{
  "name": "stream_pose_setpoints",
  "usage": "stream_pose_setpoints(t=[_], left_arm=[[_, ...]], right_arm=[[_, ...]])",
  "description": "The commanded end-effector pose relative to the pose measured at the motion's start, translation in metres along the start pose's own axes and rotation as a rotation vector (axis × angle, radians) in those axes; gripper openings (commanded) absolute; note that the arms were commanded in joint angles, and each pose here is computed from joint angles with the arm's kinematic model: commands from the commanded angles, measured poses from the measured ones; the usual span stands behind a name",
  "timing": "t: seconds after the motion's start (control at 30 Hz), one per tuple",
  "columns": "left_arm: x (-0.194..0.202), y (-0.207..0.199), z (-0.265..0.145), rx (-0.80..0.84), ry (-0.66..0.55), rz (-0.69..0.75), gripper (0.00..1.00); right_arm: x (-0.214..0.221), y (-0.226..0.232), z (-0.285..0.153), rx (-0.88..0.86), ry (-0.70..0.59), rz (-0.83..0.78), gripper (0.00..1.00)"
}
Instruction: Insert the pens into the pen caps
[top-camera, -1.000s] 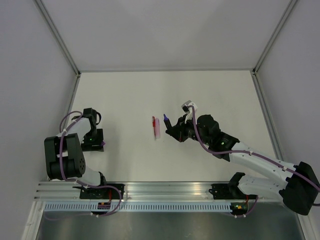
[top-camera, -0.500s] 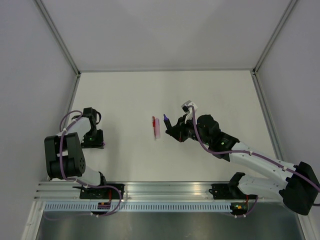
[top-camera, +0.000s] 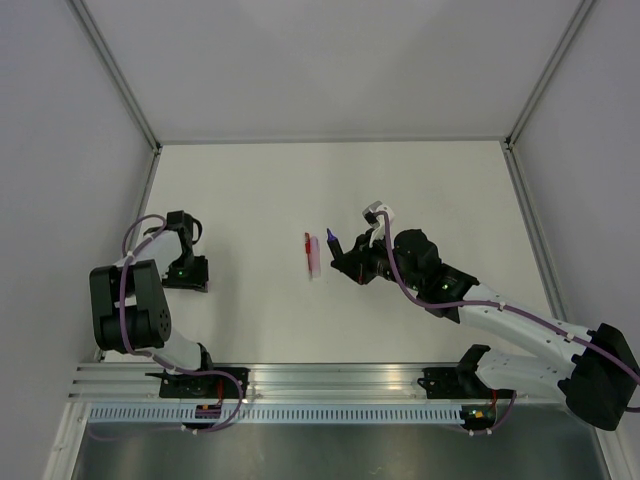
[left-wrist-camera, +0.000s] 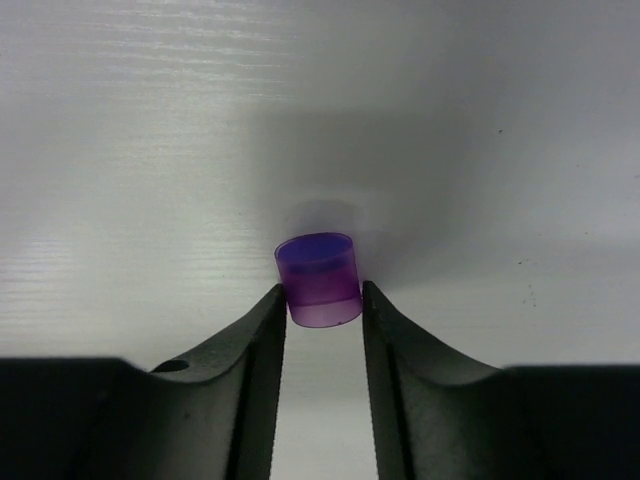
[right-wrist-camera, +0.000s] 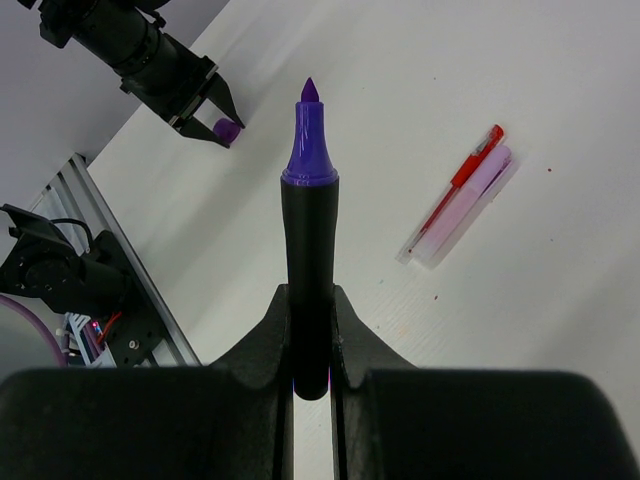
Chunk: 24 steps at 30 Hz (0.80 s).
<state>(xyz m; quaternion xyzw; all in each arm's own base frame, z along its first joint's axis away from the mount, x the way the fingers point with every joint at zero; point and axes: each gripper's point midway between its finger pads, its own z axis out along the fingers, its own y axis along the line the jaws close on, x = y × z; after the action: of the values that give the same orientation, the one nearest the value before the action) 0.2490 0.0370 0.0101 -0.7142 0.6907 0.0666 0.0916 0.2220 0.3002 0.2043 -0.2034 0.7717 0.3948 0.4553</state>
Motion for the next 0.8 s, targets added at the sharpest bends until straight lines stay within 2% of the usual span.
stream_pose_setpoints(t=[0.0,0.1,0.2,0.5,0.77], left_arm=[[-0.005,-0.007,0.011,0.002,-0.022,0.045,0.45],[-0.009,-0.005,0.009,-0.015,-0.044,0.042,0.52],[-0.01,-0.005,0.009,-0.018,-0.047,0.026,0.54],[-0.012,0.009,0.019,-0.088,-0.053,-0.023,0.54],[-0.018,0.009,0.021,-0.082,-0.074,-0.03,0.54]], right_arm=[[-0.011,0.009,0.001,-0.036,-0.025,-0.01,0.0],[-0.012,0.009,0.001,-0.037,-0.026,-0.01,0.0],[-0.012,0.009,0.001,-0.039,-0.027,-0.008,0.0],[-0.014,0.011,-0.001,-0.044,-0.031,-0.01,0.0],[-0.012,0.01,0.0,-0.042,-0.026,-0.01,0.0]])
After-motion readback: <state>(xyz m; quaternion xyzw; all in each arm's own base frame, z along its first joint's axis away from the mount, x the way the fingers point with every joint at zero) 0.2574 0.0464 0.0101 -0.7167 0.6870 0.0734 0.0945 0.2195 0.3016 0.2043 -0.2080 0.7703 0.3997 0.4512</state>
